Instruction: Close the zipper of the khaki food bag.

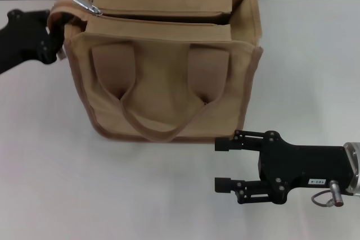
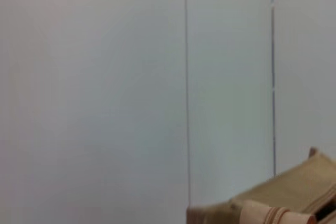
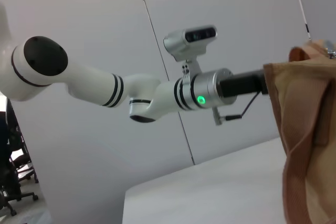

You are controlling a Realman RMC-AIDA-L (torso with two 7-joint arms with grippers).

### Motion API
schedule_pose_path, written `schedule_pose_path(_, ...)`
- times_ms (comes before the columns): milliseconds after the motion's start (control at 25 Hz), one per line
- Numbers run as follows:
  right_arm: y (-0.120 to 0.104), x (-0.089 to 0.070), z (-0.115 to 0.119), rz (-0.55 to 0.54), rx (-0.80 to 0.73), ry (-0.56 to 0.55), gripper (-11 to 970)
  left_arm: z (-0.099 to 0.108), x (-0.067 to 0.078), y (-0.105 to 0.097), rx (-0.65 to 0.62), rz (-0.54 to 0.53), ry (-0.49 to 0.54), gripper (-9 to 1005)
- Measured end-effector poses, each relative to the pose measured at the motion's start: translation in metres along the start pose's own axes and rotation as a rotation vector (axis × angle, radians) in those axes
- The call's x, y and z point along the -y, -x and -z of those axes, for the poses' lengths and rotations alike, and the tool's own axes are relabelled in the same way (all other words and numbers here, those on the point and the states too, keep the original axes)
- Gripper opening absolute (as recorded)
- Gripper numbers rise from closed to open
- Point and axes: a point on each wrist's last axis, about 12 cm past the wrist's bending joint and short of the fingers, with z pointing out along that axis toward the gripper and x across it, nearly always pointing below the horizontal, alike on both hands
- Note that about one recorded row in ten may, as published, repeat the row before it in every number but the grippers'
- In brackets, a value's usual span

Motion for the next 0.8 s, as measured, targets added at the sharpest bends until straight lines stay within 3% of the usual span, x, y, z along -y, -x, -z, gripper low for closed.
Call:
schedule_pose_path(280, 0.0, -0.002, 0.0, -0.003, 0.009, 0.006, 756, -0.018, 0.007, 0.024, 0.067, -0.038, -0.103, 32)
schedule_pose_path(800, 0.001, -0.005, 0.002, -0.007, 0.048, 0.005, 757, -0.033, 0.007, 0.035, 0.111, -0.054, -0.138, 32)
